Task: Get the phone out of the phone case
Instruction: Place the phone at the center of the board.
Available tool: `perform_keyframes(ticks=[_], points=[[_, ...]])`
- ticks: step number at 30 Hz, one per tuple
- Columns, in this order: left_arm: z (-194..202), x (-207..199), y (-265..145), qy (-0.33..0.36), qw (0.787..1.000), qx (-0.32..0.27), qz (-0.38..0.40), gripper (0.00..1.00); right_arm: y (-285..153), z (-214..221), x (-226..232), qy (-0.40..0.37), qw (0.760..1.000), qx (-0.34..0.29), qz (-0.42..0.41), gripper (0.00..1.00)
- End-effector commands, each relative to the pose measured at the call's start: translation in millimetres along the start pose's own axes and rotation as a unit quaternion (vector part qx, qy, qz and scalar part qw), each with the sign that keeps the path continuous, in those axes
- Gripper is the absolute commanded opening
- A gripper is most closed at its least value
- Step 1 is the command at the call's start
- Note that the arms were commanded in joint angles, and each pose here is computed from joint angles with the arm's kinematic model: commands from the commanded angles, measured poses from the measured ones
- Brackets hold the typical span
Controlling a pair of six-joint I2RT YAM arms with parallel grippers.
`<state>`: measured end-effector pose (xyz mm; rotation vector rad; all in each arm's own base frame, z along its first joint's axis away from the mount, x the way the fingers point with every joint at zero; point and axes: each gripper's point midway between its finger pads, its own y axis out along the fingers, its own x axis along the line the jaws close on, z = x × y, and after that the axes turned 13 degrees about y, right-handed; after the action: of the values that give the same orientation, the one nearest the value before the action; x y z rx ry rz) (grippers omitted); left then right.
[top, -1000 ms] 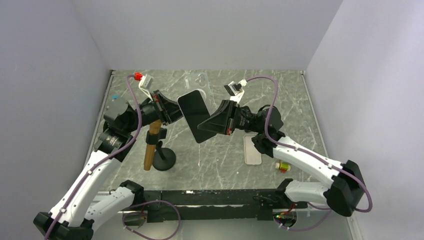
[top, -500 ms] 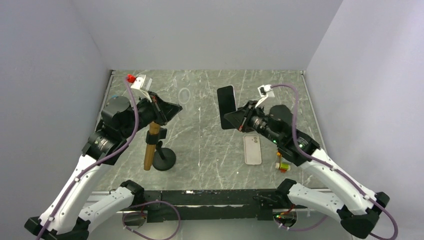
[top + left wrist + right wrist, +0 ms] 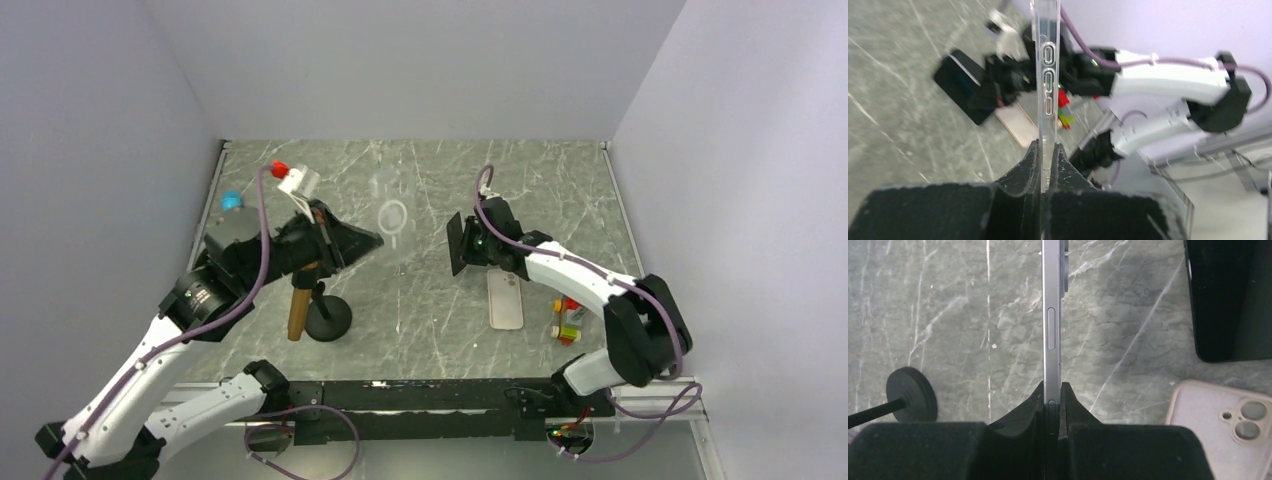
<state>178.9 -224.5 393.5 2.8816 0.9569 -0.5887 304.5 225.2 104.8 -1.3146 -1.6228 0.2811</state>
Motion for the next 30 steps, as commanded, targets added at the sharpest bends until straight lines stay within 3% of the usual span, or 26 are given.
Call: perform_keyframes(ticks=[1, 5, 17, 24, 30], points=[[29, -14, 7, -0.023, 0.999, 0.03, -0.012, 0.0, 14, -23, 37, 0.006, 0.996, -0.01, -0.09, 0.0], [40, -12, 7, -0.035, 0.998, 0.029, -0.04, 0.0, 30, -20, 19, 0.026, 0.996, 0.012, -0.086, 0.0], [91, -27, 31, -0.076, 0.99, 0.082, -0.091, 0.0, 62, -15, -13, 0.037, 0.998, 0.036, -0.036, 0.17], [121, -36, 41, -0.107, 0.982, 0.093, -0.125, 0.0, 65, -16, -26, 0.029, 0.999, 0.034, 0.003, 0.47], [143, -40, 55, -0.118, 0.978, 0.12, -0.124, 0.0, 30, -43, -13, 0.005, 1.0, -0.002, 0.006, 0.71]])
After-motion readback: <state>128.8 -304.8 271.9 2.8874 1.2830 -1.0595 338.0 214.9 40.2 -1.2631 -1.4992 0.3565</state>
